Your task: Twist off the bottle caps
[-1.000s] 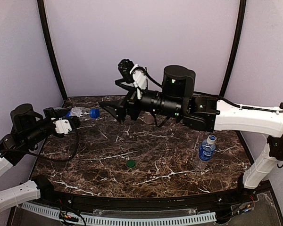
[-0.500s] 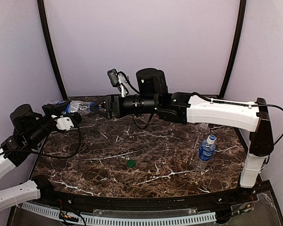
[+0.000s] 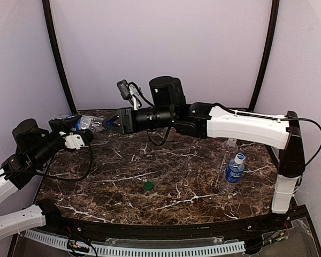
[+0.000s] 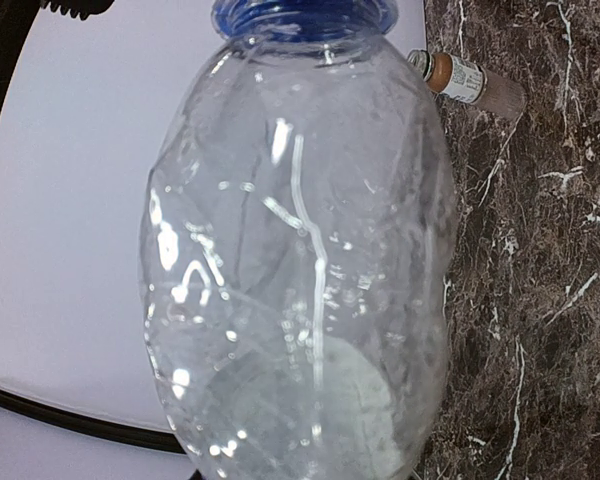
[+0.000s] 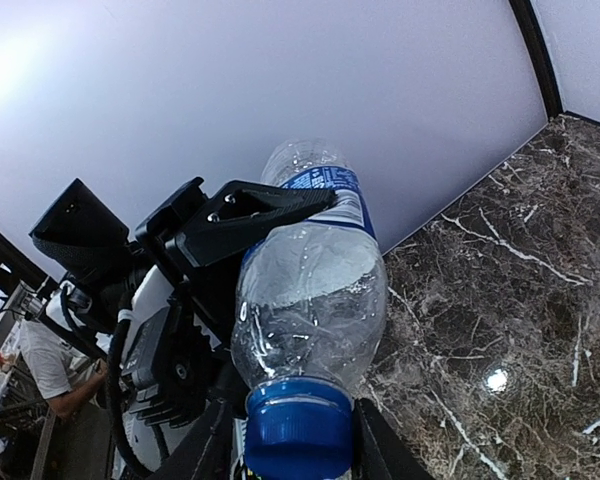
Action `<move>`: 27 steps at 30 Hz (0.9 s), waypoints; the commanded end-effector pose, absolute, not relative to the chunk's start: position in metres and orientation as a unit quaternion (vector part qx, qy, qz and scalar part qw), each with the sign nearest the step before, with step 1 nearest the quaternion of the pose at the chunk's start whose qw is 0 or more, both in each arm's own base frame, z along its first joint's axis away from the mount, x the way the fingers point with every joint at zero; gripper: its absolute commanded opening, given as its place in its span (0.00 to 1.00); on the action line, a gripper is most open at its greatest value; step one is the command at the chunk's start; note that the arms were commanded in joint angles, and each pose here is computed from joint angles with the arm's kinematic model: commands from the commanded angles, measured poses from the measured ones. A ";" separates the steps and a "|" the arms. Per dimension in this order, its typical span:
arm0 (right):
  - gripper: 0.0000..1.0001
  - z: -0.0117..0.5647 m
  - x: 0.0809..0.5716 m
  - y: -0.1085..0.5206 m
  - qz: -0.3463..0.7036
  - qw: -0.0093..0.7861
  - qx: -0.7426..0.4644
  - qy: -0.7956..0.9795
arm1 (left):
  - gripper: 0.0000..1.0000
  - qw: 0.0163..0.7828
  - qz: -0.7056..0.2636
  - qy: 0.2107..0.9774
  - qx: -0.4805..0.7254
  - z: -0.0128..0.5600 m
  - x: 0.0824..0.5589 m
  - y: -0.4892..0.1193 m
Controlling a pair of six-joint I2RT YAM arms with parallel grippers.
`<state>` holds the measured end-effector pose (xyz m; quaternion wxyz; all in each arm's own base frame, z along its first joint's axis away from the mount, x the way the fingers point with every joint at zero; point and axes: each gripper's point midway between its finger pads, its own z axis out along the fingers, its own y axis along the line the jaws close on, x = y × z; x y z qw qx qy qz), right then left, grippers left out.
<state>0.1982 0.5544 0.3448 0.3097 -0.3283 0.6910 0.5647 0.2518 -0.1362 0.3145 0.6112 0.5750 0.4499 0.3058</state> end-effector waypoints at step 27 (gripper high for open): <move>0.00 0.286 0.118 0.511 -0.108 0.578 -0.761 0.275 | 0.26 0.447 0.064 0.499 0.740 0.229 0.165 -0.150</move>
